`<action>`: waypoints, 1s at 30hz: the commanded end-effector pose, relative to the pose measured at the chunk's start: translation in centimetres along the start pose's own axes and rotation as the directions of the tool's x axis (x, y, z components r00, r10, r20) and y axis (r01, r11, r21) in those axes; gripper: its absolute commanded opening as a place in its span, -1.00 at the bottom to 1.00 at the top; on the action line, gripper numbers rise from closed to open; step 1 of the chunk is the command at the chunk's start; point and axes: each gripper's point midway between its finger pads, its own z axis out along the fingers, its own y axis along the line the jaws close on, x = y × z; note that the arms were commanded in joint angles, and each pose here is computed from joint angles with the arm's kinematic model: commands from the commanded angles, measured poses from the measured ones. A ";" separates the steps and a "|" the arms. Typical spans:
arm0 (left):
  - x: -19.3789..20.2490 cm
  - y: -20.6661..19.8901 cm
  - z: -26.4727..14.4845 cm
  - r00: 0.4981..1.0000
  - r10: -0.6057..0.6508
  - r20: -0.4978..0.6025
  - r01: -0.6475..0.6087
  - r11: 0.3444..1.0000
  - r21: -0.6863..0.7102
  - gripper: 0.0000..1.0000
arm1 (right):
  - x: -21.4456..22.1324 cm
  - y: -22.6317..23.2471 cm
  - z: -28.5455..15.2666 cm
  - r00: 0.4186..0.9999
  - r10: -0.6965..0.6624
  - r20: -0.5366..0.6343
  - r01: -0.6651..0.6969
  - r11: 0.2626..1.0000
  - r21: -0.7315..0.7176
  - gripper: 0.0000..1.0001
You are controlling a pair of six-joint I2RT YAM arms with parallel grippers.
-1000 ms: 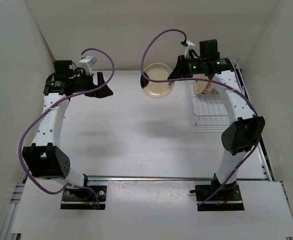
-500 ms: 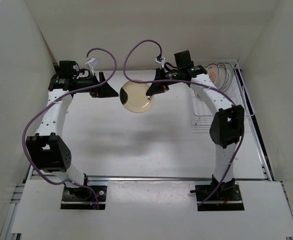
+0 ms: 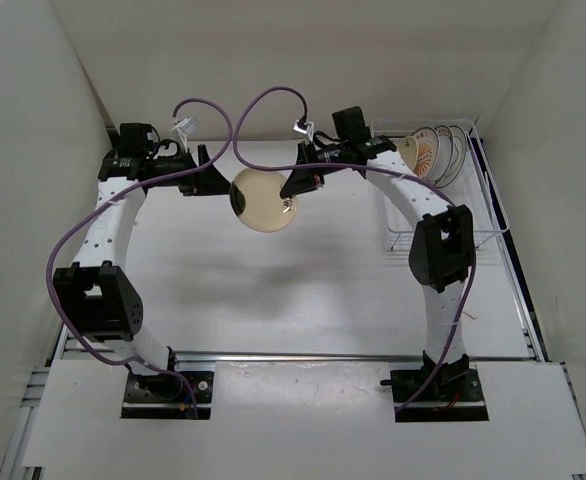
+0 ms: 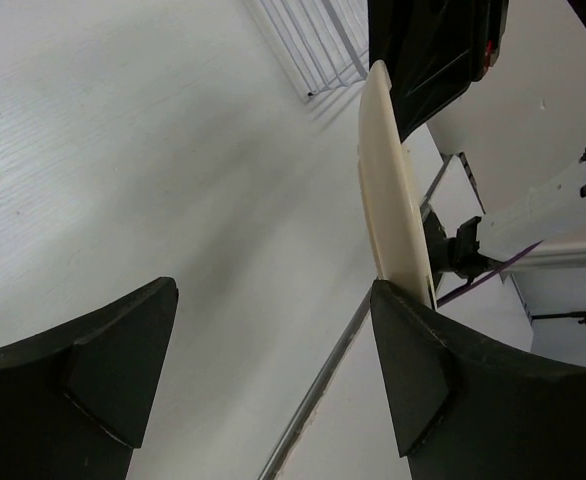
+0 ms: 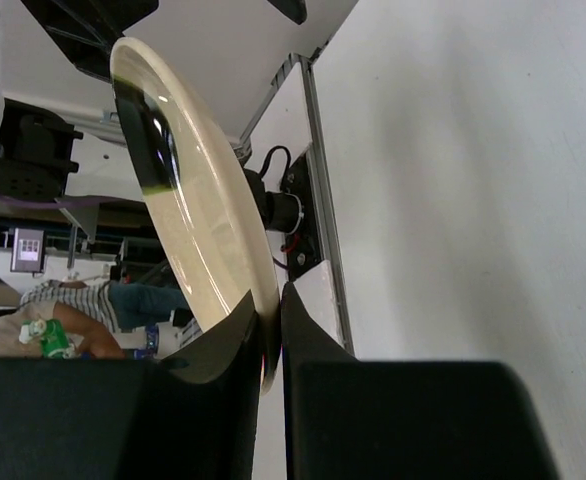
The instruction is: Unload the plates from the dish rack
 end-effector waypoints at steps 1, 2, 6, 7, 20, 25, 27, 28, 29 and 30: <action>-0.6 -2.4 -1.0 0.997 0.071 0.032 -0.071 0.997 0.014 0.77 | -0.8 0.8 -1.4 0.997 -0.065 0.032 0.064 0.998 0.018 -1.00; -0.3 -2.2 -0.9 0.998 0.062 0.027 -0.062 0.998 0.014 0.77 | -1.0 0.8 -2.1 0.996 -0.079 0.043 0.078 0.997 0.027 -1.00; -0.4 -1.8 -0.9 0.997 0.071 0.027 -0.070 0.997 -0.010 0.77 | -1.0 1.5 -3.7 0.993 -0.096 0.064 0.093 0.994 0.053 -1.00; -0.4 -1.9 -0.9 0.997 0.071 0.027 -0.071 0.998 -0.001 0.77 | -1.0 1.5 -4.2 0.993 -0.096 0.071 0.092 0.994 0.059 -1.00; -0.2 -3.1 -0.8 0.998 0.063 0.021 -0.064 0.994 0.085 0.45 | -0.7 -3.4 -2.7 0.996 -0.079 0.048 0.070 0.983 0.168 -1.00; 0.2 -4.6 -0.9 0.999 0.037 0.013 -0.038 0.984 0.173 0.48 | -1.6 -3.9 -2.3 0.993 -0.111 0.050 0.100 0.977 0.188 -1.00; 0.6 -4.5 -0.7 1.000 0.018 0.001 -0.018 0.981 0.194 0.52 | -1.6 -3.9 -2.3 0.993 -0.111 0.049 0.100 0.977 0.188 -1.00; 0.9 -4.3 -0.7 1.000 0.009 -0.004 -0.008 0.981 0.194 0.55 | -1.6 -3.9 -2.3 0.993 -0.111 0.049 0.100 0.977 0.188 -1.00; 0.9 -4.5 -0.7 1.000 0.009 -0.004 -0.008 0.979 0.203 0.55 | -1.6 -3.9 -2.3 0.993 -0.111 0.049 0.100 0.977 0.188 -1.00; 1.2 -4.1 -0.5 1.000 -0.007 -0.013 0.009 0.979 0.203 0.55 | -1.6 -3.9 -2.3 0.993 -0.111 0.049 0.100 0.977 0.188 -1.00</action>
